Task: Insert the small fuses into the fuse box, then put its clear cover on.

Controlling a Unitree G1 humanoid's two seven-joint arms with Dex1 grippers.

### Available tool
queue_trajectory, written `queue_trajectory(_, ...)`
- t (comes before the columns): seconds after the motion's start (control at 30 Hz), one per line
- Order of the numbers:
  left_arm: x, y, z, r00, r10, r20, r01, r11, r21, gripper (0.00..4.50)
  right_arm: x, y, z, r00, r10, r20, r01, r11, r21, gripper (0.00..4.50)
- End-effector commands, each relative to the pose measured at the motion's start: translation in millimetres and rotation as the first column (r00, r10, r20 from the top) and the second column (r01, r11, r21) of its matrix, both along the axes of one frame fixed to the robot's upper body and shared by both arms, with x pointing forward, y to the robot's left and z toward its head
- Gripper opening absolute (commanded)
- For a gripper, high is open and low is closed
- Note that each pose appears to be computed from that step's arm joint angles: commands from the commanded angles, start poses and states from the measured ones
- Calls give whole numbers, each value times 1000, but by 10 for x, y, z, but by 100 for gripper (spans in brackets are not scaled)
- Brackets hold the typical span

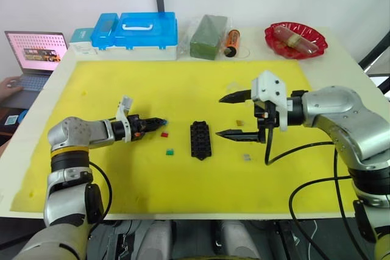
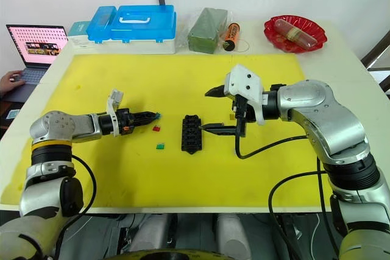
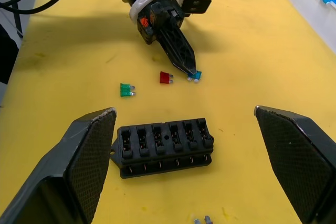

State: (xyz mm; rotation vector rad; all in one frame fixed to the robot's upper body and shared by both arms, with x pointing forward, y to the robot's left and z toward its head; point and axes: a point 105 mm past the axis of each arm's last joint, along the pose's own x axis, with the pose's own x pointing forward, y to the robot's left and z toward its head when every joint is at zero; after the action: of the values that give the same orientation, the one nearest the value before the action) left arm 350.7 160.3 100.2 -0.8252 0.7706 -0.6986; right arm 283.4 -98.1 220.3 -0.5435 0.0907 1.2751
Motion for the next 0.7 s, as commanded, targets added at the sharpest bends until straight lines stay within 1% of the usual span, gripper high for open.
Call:
queue_trajectory(0.03, -40, 55, -142, 1000, 11, -26, -9, 997, 74, 48, -9, 24, 102, 999, 15, 50, -15, 1000, 0, 450)
queue_trajectory(0.1, -33, 68, -150, 1000, 15, -20, -13, 996, 90, 13, -7, 23, 100, 999, 15, 49, -15, 1000, -1, 450)
queue_trajectory(0.13, -32, 72, -149, 1000, 14, -15, -12, 995, 96, 3, -7, 23, 99, 999, 15, 50, -15, 1000, -2, 450)
queue_trajectory(0.23, -17, 81, -124, 1000, 12, 10, -13, 995, 101, 3, -4, 20, 95, 999, 15, 50, -15, 1000, -4, 450)
queue_trajectory(0.37, 27, 97, -10, 997, -1, 79, -8, 995, 104, 3, -2, 18, 93, 999, 14, 49, -14, 1000, -5, 450)
queue_trajectory(0.43, 46, 103, 15, 996, -2, 88, -7, 995, 101, 3, 4, 17, 90, 999, 14, 48, -14, 1000, -6, 450)
queue_trajectory(0.5, 87, 120, 124, 989, -11, 149, -4, 995, 102, 3, 5, 18, 90, 999, 13, 42, -13, 1000, -2, 450)
queue_trajectory(0.53, 101, 121, 246, 974, -42, 222, 17, 993, 113, 3, 6, 16, 92, 999, 9, 36, -9, 1000, 4, 450)
queue_trajectory(0.57, 104, 116, 329, 960, -68, 271, 35, 992, 123, 3, 8, 13, 94, 999, 7, 31, -7, 1000, 7, 450)
queue_trajectory(0.6, 100, 101, 465, 927, -111, 359, 64, 988, 141, 3, 12, 9, 100, 1000, 1, 23, -1, 1000, 16, 450)
queue_trajectory(0.63, 69, 79, 583, 890, -172, 422, 107, 979, 172, 3, 17, 5, 110, 1000, -7, 6, 7, 1000, 28, 450)
queue_trajectory(0.7, -38, 5, 820, 780, -313, 542, 206, 946, 249, 3, 40, 12, 180, 999, -24, -23, 26, 996, 86, 450)
